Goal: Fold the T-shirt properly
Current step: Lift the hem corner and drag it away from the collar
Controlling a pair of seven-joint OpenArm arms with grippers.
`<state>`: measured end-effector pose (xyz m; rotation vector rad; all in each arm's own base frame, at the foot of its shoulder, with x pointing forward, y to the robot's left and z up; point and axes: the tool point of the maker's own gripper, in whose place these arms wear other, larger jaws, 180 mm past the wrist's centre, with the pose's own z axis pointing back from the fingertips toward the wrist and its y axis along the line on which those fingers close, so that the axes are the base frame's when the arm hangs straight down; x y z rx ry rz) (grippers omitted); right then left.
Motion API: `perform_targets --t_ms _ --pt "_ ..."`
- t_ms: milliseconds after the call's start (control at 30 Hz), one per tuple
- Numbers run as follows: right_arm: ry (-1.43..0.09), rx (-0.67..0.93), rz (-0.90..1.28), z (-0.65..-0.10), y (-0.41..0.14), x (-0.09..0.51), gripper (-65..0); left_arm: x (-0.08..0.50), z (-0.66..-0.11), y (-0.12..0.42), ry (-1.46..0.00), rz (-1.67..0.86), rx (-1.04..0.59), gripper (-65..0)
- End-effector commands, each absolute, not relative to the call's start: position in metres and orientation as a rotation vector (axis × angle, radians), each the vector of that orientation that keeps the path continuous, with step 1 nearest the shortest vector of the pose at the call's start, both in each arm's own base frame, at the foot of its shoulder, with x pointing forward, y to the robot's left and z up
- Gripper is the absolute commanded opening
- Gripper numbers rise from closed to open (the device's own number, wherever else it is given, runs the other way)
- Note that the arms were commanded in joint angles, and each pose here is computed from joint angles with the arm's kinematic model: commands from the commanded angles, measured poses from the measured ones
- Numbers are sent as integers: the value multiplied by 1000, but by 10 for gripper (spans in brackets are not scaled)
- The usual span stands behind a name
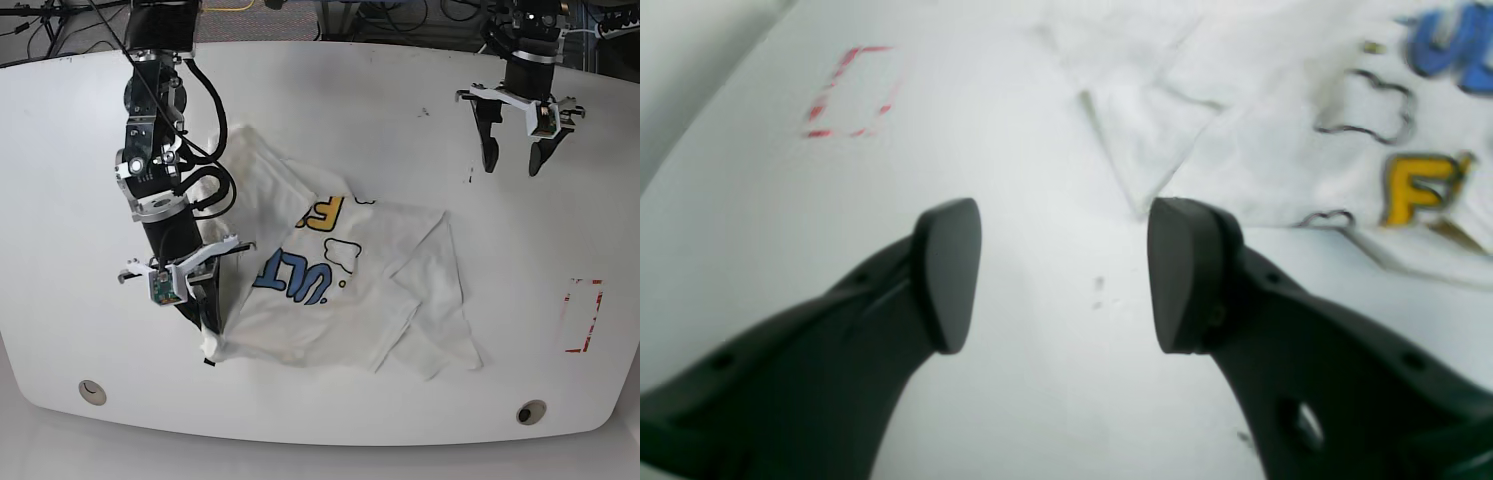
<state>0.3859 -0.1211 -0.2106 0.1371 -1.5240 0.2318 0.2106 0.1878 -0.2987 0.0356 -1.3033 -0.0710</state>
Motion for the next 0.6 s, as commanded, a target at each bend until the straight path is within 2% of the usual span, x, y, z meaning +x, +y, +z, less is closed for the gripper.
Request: perform_targets --t_ms 0,300,567 --pt "-1622 164 257 -180 -112 389 -648 214 -287 187 -1350 -74 37 -277" --pt "-1629 139 247 -170 -121 408 -648 241 -282 184 -1389 -73 21 -273" --pt "-1630 137 244 -170 -123 408 -650 283 -292 207 -1332 -36 61 -257"
